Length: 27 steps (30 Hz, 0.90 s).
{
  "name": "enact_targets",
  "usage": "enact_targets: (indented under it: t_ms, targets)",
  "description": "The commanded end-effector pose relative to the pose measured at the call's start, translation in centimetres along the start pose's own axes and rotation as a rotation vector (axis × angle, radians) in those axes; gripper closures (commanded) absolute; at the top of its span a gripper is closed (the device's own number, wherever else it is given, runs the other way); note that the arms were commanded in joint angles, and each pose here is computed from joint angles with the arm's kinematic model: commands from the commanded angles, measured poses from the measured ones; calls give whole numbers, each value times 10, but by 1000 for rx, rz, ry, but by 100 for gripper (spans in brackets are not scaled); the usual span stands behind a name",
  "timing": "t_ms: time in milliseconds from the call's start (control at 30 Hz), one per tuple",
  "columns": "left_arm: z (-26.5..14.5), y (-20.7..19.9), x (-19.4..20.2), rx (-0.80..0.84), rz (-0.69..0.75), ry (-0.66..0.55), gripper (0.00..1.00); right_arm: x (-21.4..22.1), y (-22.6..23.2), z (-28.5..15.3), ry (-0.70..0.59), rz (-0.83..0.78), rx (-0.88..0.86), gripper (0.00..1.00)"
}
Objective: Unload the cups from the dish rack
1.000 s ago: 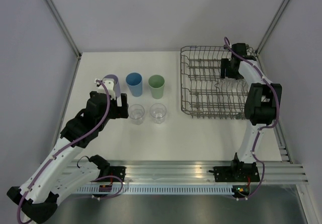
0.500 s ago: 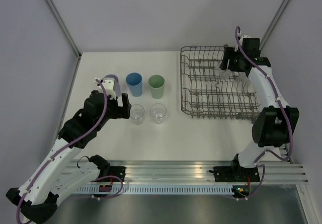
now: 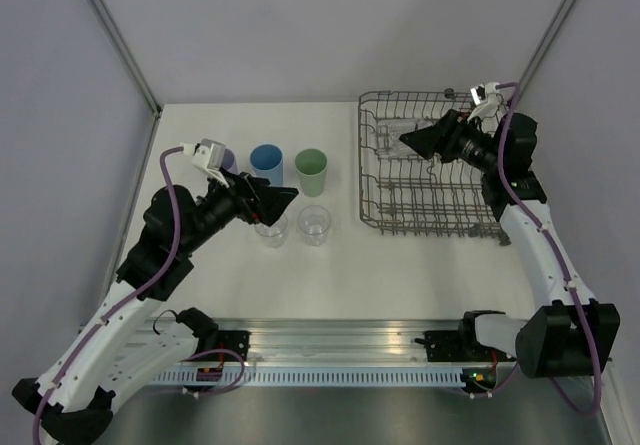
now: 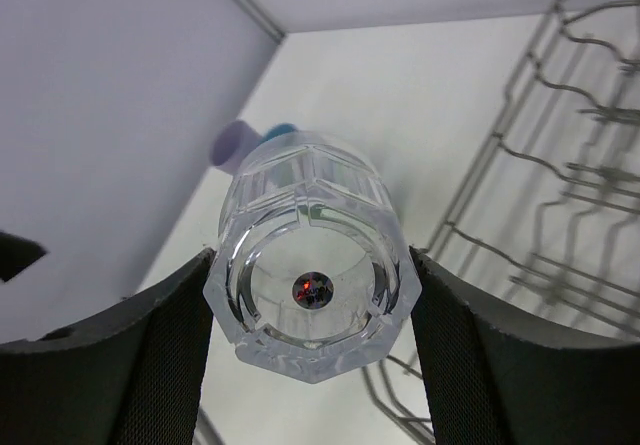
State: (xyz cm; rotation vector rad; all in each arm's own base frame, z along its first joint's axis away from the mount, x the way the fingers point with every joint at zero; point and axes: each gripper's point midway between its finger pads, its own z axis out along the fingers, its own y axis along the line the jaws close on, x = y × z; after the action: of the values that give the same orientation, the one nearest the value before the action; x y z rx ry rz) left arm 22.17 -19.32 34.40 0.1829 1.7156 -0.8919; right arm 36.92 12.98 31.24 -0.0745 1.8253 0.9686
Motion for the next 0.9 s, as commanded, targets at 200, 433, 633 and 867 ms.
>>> enact_targets:
  t_ms: [200, 433, 633, 867]
  targets:
    - [0, -99, -47, 520, -225, -129, 0, -3, 152, -38, -134, 19, -555, 59]
    - [-2, -122, -50, 673, -306, -91, 0, 22, 211, -55, -124, 91, -767, 59]
    - [-8, -135, -48, 776, -334, -62, 10, 33, 240, -54, -104, 78, -832, 59]
    - [-10, -138, -45, 798, -331, -24, 57, 42, 245, -44, -85, 67, -821, 59]
